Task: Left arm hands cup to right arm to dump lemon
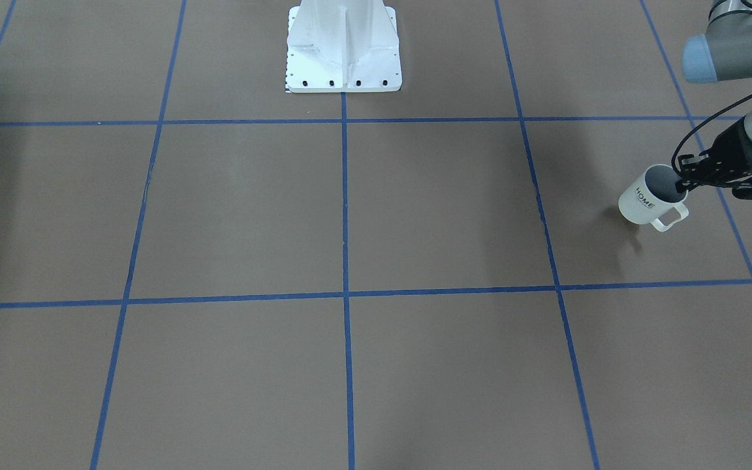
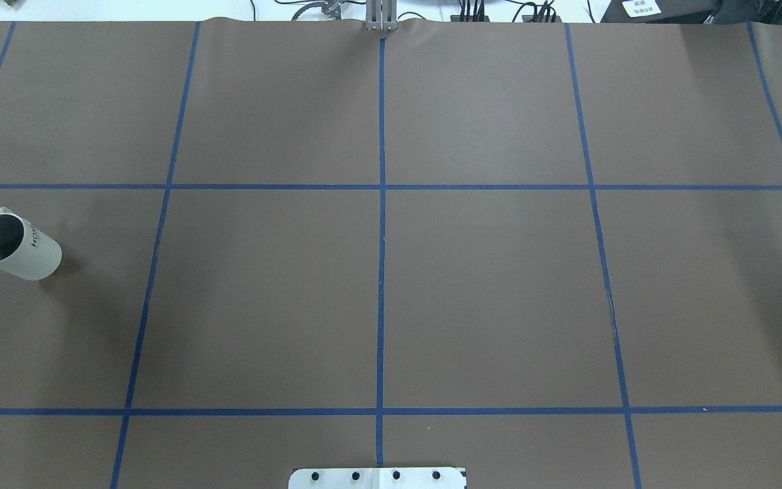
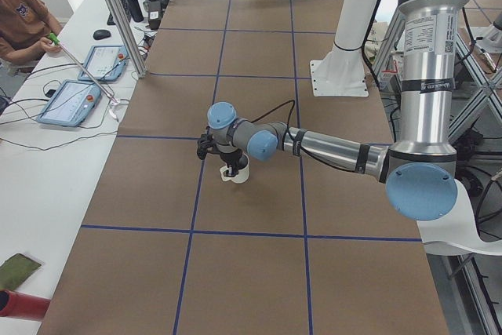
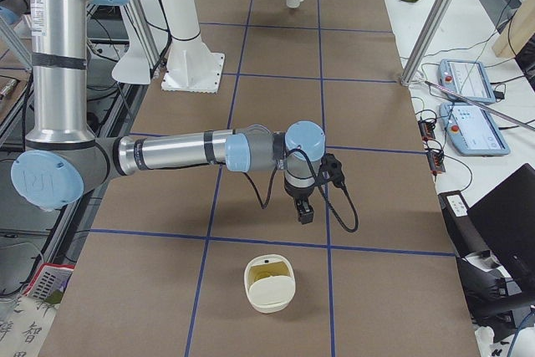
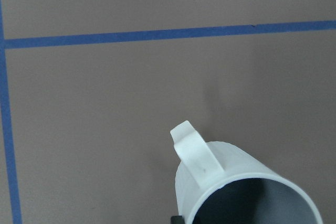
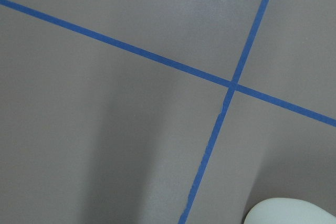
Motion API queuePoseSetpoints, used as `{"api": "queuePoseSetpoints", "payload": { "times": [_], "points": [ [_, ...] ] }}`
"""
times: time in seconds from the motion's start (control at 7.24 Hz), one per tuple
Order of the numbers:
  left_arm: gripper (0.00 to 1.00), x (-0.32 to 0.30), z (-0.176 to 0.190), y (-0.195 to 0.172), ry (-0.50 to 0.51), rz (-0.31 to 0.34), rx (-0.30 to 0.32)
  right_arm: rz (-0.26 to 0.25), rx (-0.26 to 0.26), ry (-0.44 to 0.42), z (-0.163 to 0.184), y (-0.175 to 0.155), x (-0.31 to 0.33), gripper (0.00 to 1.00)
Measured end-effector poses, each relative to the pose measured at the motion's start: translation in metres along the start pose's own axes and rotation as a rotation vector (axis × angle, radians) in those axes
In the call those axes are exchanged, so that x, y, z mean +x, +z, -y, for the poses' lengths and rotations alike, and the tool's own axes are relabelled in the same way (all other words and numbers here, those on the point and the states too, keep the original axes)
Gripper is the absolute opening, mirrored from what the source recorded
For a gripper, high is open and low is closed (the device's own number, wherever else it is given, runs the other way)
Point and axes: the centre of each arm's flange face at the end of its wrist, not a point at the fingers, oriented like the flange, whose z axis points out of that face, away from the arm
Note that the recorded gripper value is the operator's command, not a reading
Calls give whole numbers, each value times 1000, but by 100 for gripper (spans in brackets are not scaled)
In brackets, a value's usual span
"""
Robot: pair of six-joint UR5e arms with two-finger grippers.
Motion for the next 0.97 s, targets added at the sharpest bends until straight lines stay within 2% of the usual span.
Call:
{"api": "queuePoseSetpoints", "payload": {
  "times": [0.55,0.69,0.83,0.97],
  "points": [
    [1,7,-2,8,-3,0,-16,0,-1,-1,0,1,-1,100],
    [24,7,-2,9,-5,1,-18,1,-1,-2,0,1,-1,100],
    [75,7,-3,10,-7,3,-21,1,-2,-2,0,1,-1,100],
    [100,6,-3,11,-8,3,-22,1,-2,-3,1,1,-1,100]
  ]
}}
